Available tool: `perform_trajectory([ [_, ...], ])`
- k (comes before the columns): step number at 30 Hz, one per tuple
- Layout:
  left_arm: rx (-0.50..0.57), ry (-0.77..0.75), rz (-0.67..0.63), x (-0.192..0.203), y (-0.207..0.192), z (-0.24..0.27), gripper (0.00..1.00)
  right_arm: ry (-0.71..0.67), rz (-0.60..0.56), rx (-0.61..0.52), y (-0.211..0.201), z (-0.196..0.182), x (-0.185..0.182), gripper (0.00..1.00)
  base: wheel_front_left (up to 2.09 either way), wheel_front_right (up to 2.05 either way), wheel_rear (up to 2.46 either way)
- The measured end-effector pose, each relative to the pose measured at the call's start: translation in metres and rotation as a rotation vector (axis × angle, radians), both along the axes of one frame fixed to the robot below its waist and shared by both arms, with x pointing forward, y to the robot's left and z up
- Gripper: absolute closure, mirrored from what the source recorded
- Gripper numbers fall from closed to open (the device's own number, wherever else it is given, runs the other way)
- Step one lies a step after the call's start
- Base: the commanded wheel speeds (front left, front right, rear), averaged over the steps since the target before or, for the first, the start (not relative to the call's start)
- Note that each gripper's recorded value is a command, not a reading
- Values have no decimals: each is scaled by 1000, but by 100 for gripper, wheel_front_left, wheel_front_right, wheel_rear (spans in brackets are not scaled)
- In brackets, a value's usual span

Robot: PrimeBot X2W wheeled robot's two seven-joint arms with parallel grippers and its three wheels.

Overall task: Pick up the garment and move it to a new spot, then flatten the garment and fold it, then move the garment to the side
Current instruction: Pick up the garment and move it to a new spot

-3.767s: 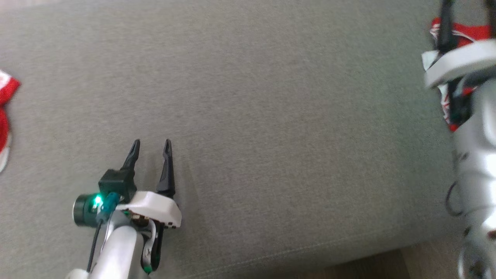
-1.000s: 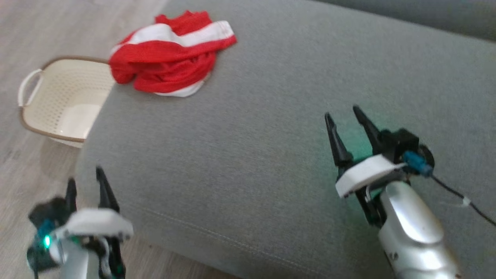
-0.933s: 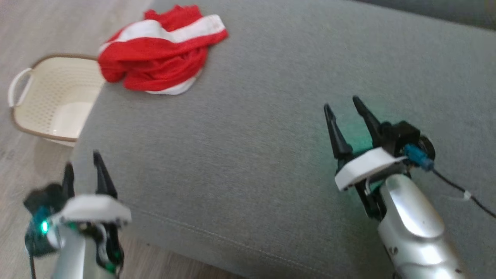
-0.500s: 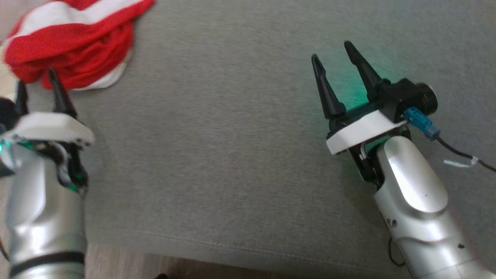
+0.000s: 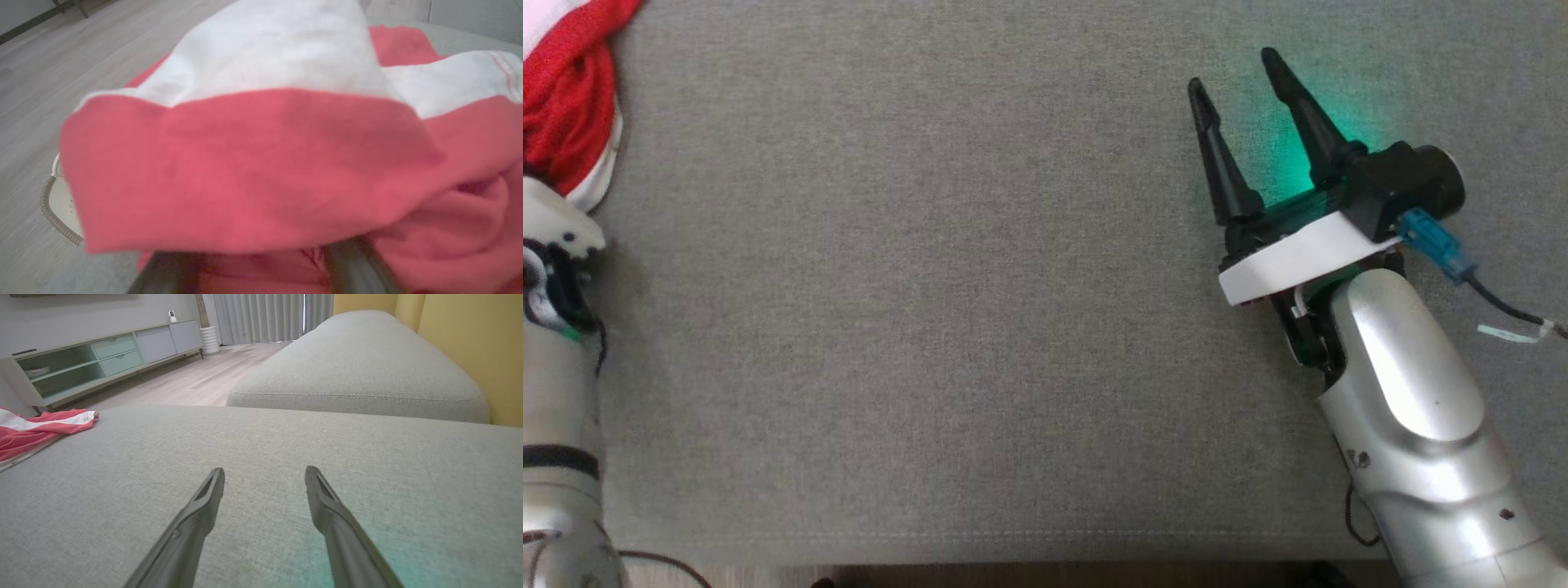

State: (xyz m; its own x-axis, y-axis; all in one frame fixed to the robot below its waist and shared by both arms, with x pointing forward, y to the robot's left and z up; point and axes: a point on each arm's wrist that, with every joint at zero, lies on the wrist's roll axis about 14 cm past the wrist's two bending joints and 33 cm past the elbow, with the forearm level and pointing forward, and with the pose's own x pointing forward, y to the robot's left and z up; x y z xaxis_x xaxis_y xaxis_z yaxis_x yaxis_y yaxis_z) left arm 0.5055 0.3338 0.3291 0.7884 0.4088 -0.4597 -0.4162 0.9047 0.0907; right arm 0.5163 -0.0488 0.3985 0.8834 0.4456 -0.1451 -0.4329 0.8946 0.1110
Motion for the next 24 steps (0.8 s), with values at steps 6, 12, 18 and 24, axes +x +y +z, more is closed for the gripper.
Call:
perform_trajectory([
  [6,-18,-31,-65,13,-13,8,100,-10,-27,-1,-8,5,3,0,0,0,0],
  [12,-69,-154,-217,32,-64,46,100,-42,-48,4,-14,23,-1,0,0,0,0],
  [18,-92,-318,-347,51,-112,97,100,-74,-80,12,-24,42,-6,0,0,0,0],
  [24,-181,-356,-534,48,-199,102,100,-57,-149,25,-50,45,-19,0,0,0,0],
])
